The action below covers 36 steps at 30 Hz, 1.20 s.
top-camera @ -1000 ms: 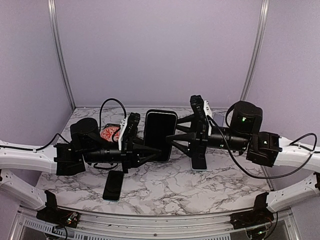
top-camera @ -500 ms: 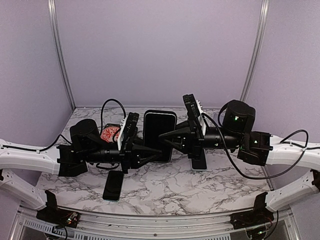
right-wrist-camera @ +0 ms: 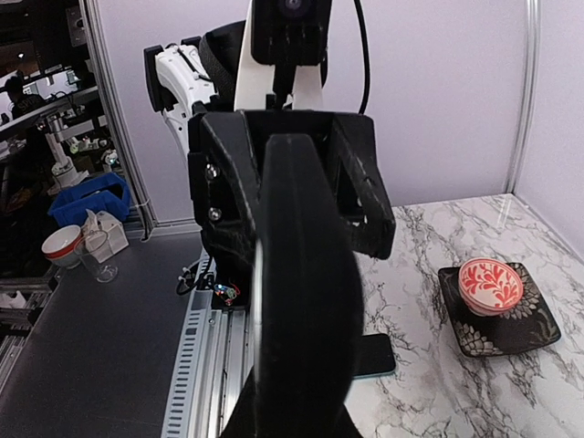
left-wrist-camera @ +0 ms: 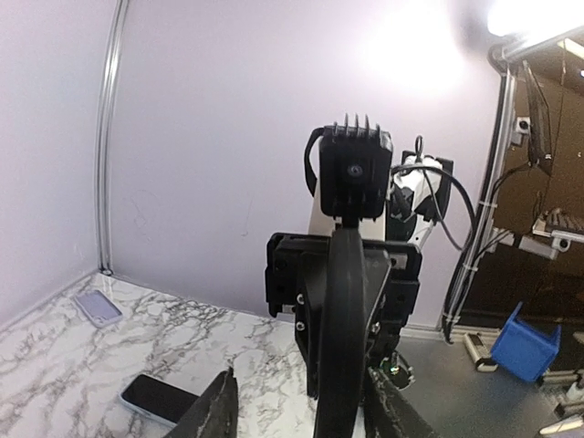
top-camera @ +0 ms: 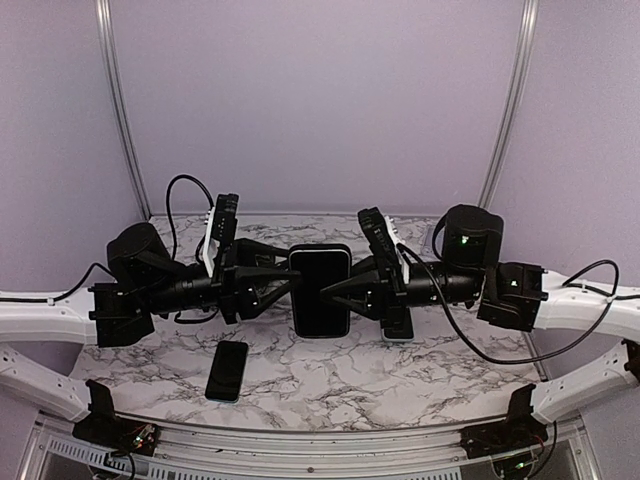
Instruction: Put the phone into the phone case
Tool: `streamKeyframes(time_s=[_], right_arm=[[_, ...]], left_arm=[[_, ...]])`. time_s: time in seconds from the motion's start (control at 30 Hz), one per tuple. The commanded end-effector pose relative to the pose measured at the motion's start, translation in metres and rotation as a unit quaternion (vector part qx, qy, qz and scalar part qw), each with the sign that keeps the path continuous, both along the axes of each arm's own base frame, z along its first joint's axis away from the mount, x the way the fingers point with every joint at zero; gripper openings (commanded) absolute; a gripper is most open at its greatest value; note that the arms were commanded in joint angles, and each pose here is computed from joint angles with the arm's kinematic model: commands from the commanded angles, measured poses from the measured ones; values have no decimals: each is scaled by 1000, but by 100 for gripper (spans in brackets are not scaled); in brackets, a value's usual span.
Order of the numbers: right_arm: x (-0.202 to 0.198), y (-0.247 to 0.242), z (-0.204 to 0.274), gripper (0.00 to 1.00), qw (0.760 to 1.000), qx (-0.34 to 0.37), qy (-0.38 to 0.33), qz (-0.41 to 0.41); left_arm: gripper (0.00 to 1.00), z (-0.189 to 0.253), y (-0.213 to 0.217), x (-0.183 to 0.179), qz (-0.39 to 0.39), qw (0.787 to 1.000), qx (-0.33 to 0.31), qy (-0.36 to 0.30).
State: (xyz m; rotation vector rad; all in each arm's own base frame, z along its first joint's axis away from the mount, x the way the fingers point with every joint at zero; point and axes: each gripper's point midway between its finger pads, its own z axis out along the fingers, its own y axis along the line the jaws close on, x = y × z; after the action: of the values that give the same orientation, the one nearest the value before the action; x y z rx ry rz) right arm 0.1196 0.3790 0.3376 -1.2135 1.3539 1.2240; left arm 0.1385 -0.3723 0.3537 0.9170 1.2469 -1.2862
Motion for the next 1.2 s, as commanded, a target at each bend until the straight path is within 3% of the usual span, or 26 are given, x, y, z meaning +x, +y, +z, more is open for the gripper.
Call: streamKeyframes(time_s=[0.0,0.07,0.1,0.3,0.33,0.4,0.43,0.5,0.6,0.7,0.83,1.17], right_arm=[[-5,2,31,0,999,31,-28,22],[-4,3,29,0,999,29,-27,22],[-4,4,29,0,999,28,-27,21],[15,3,26,0,999,20,-5,-34],[24,1,24,0,998,17,7,-59],[50,-6,17,0,993,6,46,-107],[64,-11,12,0,989,1,69,-132],[96,-25,-5,0,974,-13,122,-192],[136,-44,-46,0,944,-44,203,-258],[163,-51,-82,0,915,-66,279,-286],[189,-51,-134,0,872,-107,371,-300],[208,-16,-186,0,851,-113,453,-242]], left_arm=[[27,18,-6,1,-11,1000,-11,-3],[5,18,-10,-1,-21,1000,-10,0],[0,17,-11,0,-21,1000,-8,2],[0,13,-5,10,15,1000,-8,5],[4,11,-2,17,39,999,-8,10],[61,0,8,47,129,991,3,36],[79,-8,15,64,177,983,16,50],[94,-30,31,98,278,956,54,80],[99,-69,61,139,403,897,132,127],[99,-98,74,159,432,866,187,171],[99,-109,77,160,425,865,187,191],[99,-120,86,161,432,858,192,199]])
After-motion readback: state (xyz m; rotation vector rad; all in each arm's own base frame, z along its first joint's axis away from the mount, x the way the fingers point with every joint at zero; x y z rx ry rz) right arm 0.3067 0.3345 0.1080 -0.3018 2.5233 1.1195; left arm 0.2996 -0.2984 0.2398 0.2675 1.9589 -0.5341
